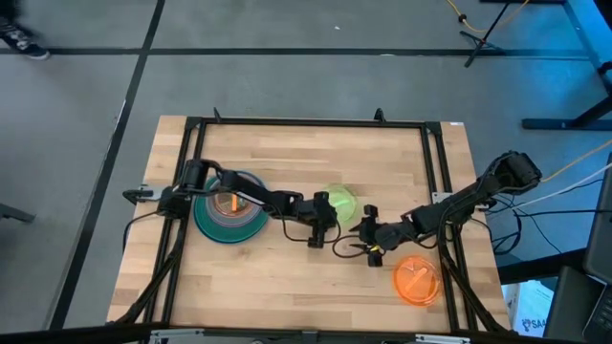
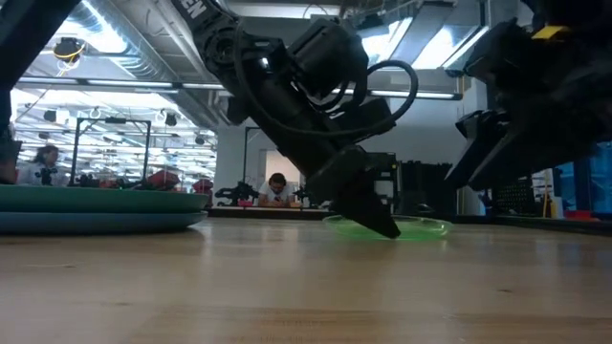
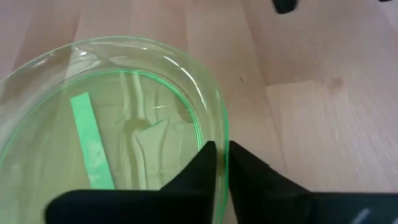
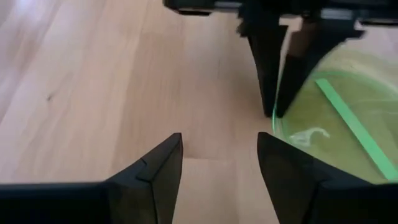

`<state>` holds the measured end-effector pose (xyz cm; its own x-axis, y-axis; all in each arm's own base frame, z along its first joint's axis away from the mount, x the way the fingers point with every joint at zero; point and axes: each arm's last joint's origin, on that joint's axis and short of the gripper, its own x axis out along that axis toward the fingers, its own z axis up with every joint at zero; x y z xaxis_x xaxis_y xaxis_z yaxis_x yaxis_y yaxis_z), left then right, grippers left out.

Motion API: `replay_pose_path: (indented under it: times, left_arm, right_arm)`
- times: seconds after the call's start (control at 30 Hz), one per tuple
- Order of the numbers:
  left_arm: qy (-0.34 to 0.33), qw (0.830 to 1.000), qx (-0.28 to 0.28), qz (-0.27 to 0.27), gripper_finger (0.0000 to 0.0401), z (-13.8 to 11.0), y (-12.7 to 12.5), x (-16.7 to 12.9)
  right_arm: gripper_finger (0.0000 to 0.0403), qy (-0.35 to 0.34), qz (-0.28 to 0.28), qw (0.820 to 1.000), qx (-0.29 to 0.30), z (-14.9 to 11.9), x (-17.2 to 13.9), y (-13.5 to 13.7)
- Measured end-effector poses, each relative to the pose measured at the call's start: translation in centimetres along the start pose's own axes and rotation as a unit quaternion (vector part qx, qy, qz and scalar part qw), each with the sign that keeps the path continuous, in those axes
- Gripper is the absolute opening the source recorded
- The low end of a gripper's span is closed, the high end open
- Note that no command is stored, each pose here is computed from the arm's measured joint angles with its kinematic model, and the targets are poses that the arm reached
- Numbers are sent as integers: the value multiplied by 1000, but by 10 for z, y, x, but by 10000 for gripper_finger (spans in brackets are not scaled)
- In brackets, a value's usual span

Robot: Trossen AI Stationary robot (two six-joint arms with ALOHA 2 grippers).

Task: Stack plastic plates
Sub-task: Stack the green plate on top of the orange plate

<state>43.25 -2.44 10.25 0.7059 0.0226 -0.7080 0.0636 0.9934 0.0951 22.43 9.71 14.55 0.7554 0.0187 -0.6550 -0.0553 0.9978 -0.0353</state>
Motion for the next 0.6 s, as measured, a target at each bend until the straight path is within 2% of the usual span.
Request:
replay_pose_path:
  times: [0.13,0.37,0.6]
  left_arm:
    - [7,1000,16,15,4,4,-7,-8]
    - [15,997,41,64,5,20,-11,-40]
    - [49,995,35,77,3,24,-9,-65]
  right_arm:
    - [198,9,-7,1000,-4,-2,0,-1]
    - [198,-18,16,1000,0,-10,1,0]
    - [198,-20,16,1000,-9,-13,1,0]
